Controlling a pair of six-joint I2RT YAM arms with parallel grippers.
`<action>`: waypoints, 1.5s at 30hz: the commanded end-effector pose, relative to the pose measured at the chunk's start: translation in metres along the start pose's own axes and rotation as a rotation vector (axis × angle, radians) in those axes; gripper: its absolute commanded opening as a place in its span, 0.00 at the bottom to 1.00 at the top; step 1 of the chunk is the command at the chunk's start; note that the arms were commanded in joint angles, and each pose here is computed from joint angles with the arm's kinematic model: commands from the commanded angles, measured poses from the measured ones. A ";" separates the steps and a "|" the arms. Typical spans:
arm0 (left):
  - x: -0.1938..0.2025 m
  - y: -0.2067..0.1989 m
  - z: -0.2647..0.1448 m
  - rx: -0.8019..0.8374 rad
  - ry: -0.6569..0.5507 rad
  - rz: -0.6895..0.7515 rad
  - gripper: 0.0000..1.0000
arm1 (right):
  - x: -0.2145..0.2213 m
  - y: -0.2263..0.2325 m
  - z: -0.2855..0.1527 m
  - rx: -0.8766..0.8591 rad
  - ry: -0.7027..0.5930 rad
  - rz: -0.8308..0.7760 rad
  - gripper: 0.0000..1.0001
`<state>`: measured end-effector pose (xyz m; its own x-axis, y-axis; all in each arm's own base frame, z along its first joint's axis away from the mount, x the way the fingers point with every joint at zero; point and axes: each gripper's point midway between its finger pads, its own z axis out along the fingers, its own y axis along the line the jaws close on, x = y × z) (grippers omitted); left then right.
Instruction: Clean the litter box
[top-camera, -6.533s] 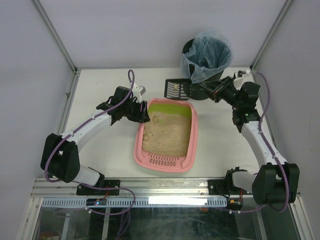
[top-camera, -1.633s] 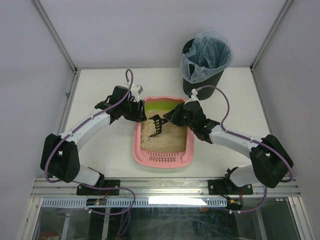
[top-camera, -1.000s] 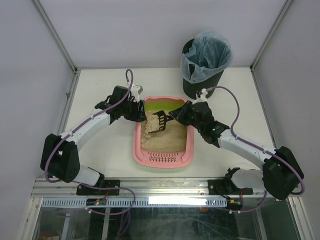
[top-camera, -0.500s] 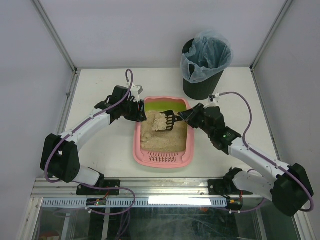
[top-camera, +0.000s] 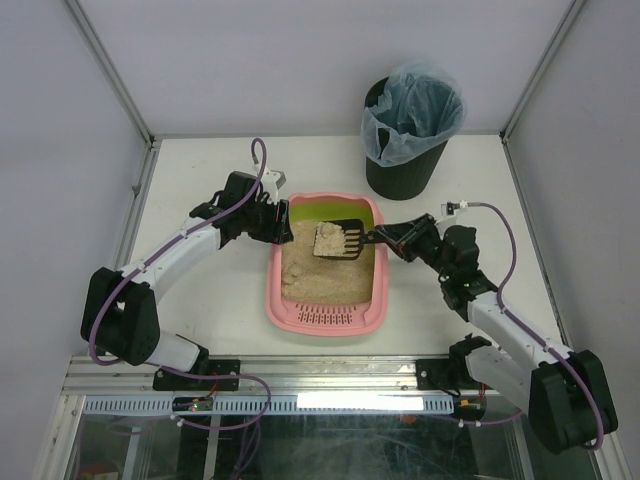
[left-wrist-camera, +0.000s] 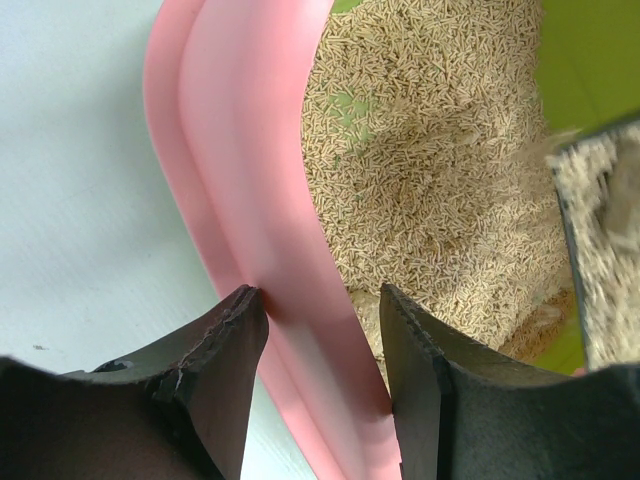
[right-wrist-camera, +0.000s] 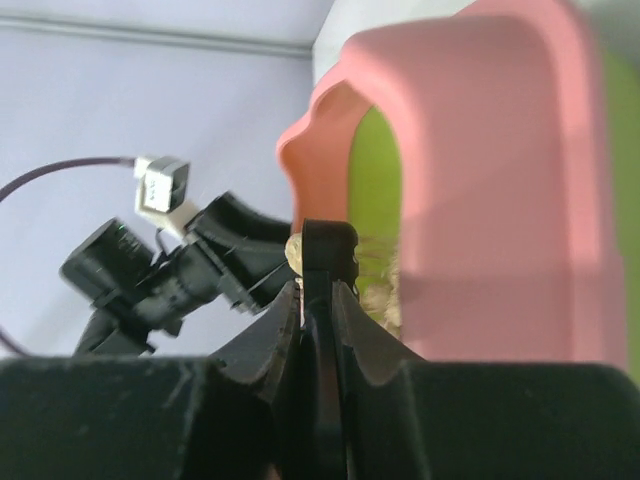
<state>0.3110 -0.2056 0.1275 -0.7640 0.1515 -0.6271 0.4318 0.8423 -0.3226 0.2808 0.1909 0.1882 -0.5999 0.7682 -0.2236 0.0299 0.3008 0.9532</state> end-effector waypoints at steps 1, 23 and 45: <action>-0.009 -0.013 0.003 0.050 -0.026 0.047 0.49 | -0.004 0.045 -0.012 -0.209 0.047 0.056 0.00; -0.008 -0.011 0.005 0.039 -0.020 0.048 0.49 | -0.004 0.035 -0.012 -0.180 0.115 0.044 0.00; -0.009 -0.010 0.005 0.032 -0.024 0.053 0.49 | 0.008 0.038 -0.001 -0.177 0.176 0.027 0.00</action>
<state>0.3113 -0.2054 0.1274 -0.7632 0.1526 -0.6279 0.4313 0.8439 -0.3191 0.2728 0.2115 0.1933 -0.7606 0.6371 -0.1251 0.0073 0.2010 0.9796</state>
